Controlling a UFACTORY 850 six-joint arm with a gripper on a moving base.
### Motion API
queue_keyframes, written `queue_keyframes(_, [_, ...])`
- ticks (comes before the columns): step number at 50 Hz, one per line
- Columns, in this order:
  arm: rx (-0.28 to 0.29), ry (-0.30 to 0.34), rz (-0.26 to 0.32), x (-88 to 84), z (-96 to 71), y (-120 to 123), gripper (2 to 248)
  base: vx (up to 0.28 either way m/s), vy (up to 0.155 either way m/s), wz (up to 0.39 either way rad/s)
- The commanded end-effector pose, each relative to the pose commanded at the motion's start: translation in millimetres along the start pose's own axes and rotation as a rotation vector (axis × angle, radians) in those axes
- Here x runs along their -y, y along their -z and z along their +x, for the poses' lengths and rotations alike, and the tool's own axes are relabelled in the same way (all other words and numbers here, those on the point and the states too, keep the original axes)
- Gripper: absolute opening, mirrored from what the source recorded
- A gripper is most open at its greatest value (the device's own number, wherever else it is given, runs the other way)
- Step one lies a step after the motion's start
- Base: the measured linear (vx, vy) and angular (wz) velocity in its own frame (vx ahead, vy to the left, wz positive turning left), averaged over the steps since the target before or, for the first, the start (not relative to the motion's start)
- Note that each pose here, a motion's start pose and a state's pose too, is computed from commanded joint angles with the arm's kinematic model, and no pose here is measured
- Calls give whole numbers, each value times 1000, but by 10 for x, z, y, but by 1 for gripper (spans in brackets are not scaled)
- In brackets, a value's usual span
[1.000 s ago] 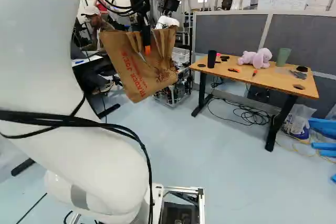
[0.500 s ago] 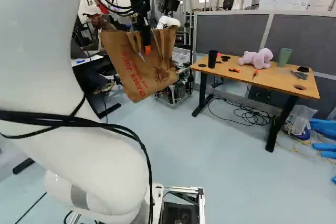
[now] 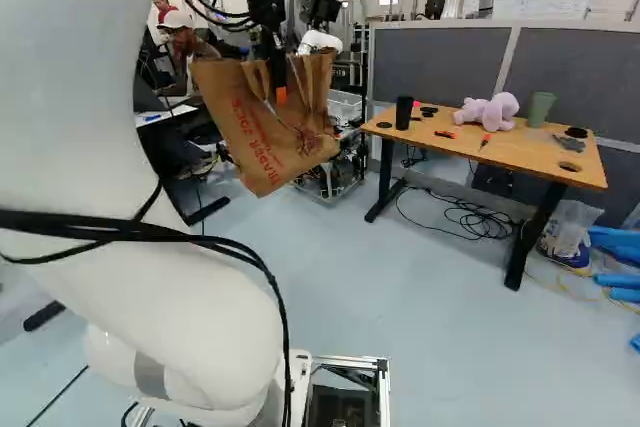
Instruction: Pick up the bag on the ground and place it on the table
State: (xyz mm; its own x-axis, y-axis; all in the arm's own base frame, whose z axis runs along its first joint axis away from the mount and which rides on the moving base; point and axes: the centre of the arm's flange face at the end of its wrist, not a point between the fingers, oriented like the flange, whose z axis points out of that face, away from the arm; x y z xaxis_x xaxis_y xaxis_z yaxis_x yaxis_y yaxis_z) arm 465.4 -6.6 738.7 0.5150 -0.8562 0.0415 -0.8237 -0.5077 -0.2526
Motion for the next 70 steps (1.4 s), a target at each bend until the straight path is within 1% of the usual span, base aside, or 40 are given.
queue_keyframes(12, [0, 0, 0, 0, 0, 0, 21, 1, -92, -150])
queue_keyframes(46, [0, 0, 0, 0, 0, 0, 21, 2, -54, -110])
queue_keyframes(70, [0, 0, 0, 0, 0, 0, 21, 31, -88, -142])
